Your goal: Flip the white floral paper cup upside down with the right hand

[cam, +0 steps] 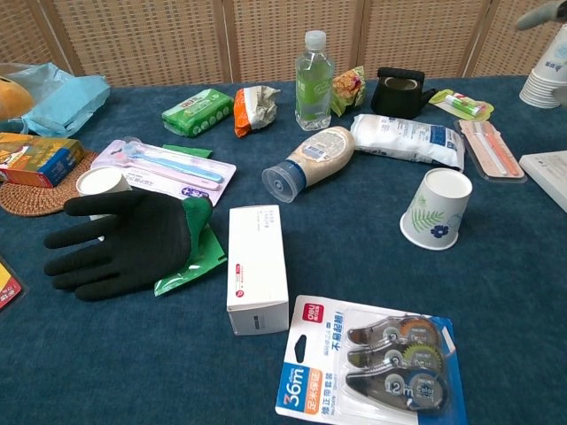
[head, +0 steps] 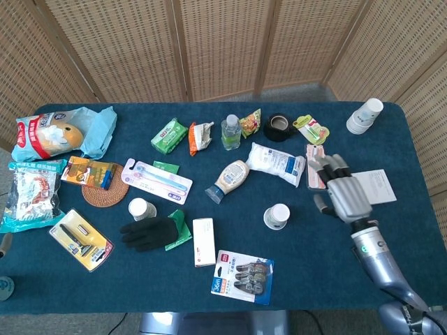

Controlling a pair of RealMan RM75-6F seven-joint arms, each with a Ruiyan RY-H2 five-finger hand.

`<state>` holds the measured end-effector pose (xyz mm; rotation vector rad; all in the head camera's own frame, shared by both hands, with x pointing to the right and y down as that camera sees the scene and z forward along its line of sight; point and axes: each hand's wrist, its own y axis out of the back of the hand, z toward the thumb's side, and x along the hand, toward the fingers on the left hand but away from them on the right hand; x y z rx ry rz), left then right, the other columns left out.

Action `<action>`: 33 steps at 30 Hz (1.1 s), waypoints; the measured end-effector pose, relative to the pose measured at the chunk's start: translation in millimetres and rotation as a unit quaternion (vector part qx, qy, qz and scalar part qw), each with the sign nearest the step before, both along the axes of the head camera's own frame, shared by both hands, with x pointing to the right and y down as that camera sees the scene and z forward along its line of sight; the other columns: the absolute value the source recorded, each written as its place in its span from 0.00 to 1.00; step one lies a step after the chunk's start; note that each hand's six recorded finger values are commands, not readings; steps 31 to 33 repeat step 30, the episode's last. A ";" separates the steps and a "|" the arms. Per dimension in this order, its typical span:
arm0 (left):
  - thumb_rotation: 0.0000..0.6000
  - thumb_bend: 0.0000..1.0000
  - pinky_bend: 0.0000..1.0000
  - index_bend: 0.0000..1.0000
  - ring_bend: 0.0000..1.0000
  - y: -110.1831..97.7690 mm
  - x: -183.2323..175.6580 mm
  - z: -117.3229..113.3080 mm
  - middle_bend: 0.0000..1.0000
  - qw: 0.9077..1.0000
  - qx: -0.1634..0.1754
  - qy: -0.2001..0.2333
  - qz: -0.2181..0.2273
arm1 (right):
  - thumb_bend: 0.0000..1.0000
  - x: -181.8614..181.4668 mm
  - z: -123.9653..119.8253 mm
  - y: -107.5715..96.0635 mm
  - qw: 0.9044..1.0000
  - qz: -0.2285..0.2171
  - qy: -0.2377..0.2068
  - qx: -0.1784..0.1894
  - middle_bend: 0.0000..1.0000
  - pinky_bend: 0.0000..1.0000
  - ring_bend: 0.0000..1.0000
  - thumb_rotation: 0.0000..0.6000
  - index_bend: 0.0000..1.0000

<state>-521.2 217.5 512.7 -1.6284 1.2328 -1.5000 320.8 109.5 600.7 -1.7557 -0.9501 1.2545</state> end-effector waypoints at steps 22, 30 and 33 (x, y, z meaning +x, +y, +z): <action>1.00 0.47 0.00 0.03 0.02 4.9 -6.2 10.2 0.05 0.999 -0.005 -0.030 -0.015 | 0.48 88.3 -43.8 56.0 0.989 0.124 0.084 0.017 0.00 0.00 0.00 1.00 0.05; 1.00 0.47 0.00 0.03 0.02 1.3 -2.9 16.1 0.05 0.999 -0.011 -0.030 -0.011 | 0.48 94.2 -43.6 58.2 0.987 0.133 0.087 0.014 0.00 0.00 0.00 1.00 0.05; 1.00 0.47 0.00 0.03 0.02 1.3 -2.9 16.1 0.05 0.999 -0.011 -0.030 -0.011 | 0.48 94.2 -43.6 58.2 0.987 0.133 0.087 0.014 0.00 0.00 0.00 1.00 0.05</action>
